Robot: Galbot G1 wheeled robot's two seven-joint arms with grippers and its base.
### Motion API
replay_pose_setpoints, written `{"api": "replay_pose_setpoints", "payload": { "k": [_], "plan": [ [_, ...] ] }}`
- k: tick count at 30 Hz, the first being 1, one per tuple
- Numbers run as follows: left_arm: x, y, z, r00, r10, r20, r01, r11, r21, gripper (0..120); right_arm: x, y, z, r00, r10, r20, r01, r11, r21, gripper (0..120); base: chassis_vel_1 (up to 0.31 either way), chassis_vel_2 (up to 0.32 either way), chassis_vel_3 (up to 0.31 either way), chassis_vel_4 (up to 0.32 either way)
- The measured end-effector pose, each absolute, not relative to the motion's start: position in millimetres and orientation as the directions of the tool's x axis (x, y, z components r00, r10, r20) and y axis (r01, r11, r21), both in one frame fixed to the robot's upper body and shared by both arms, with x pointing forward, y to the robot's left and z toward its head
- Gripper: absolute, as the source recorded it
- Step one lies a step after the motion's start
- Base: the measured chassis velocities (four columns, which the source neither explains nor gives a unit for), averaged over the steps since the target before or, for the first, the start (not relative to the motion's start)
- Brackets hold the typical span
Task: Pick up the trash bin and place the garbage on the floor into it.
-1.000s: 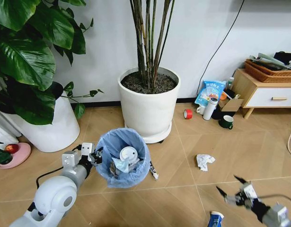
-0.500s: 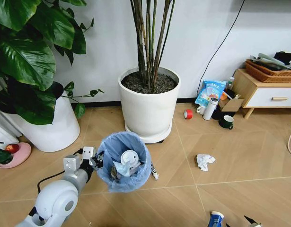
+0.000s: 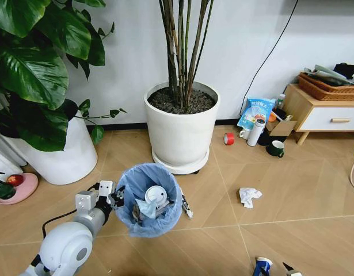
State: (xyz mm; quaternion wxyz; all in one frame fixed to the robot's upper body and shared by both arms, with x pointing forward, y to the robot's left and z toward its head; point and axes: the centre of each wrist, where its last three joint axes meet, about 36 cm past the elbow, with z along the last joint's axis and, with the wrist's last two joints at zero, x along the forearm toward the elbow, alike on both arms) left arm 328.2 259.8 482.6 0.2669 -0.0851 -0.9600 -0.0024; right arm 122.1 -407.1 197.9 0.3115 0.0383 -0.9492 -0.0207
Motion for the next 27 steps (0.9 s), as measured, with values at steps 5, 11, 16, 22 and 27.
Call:
{"api": "replay_pose_setpoints", "payload": {
  "k": [5,11,16,22,27],
  "plan": [
    [330.9,261.0,480.9,-0.843,0.157,0.515,0.160,0.986,-0.038,0,129.3,-394.9,193.6,-0.790,-0.046,0.611,-0.004,0.998,0.069,100,0.000,0.000,0.000,0.000],
    [333.6,261.2,479.9,-0.844,0.155,0.514,0.156,0.987,-0.041,0,136.0,-388.3,188.9,-0.771,-0.041,0.635,0.031,0.994,0.101,100,0.000,0.000,0.000,0.000],
    [334.7,261.1,478.8,-0.844,0.154,0.514,0.153,0.987,-0.045,0,138.4,-383.4,187.0,-0.760,-0.049,0.648,0.045,0.991,0.127,96,0.000,0.000,0.000,0.000],
    [337.8,261.3,479.0,-0.847,0.151,0.510,0.149,0.988,-0.044,0,143.0,-381.5,182.7,-0.759,-0.051,0.649,0.048,0.990,0.135,73,0.000,0.000,0.000,0.000],
    [339.4,261.4,479.4,-0.849,0.148,0.507,0.145,0.988,-0.045,0,144.8,-382.6,179.5,-0.760,-0.051,0.648,0.047,0.990,0.133,53,0.000,0.000,0.000,0.000]
  ]
}}
